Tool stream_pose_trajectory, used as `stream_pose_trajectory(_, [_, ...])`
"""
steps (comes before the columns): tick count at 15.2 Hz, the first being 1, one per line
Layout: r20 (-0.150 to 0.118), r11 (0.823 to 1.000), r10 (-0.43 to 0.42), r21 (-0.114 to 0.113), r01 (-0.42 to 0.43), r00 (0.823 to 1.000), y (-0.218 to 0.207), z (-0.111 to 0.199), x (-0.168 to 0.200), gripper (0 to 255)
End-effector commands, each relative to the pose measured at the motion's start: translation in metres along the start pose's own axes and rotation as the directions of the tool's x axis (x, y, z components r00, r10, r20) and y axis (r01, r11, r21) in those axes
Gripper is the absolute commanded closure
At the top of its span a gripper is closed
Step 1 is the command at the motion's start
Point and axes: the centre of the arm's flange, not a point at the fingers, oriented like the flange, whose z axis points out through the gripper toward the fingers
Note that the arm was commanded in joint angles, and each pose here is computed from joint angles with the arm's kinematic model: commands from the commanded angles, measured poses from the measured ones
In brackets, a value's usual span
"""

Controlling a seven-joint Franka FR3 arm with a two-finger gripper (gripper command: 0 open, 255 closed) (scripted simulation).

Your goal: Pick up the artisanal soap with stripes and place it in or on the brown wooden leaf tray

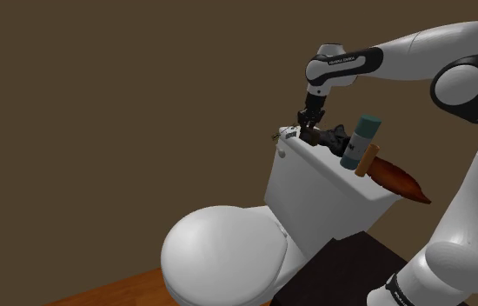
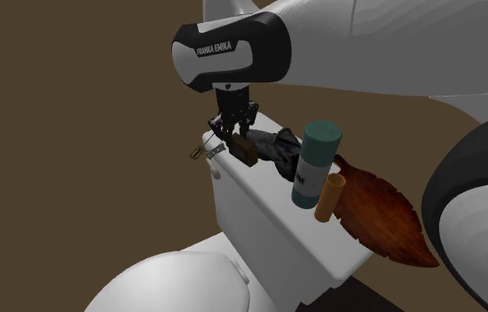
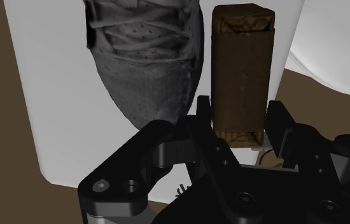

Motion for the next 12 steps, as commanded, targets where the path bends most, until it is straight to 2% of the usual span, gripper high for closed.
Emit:
stream_pose_trajectory(1, [0.001, 1.000, 0.000, 0.000, 0.000, 1.000, 0.000, -0.005, 0.000, 255])
stream_pose_trajectory(12, [0.001, 1.000, 0.000, 0.000, 0.000, 1.000, 0.002, -0.063, -0.001, 255])
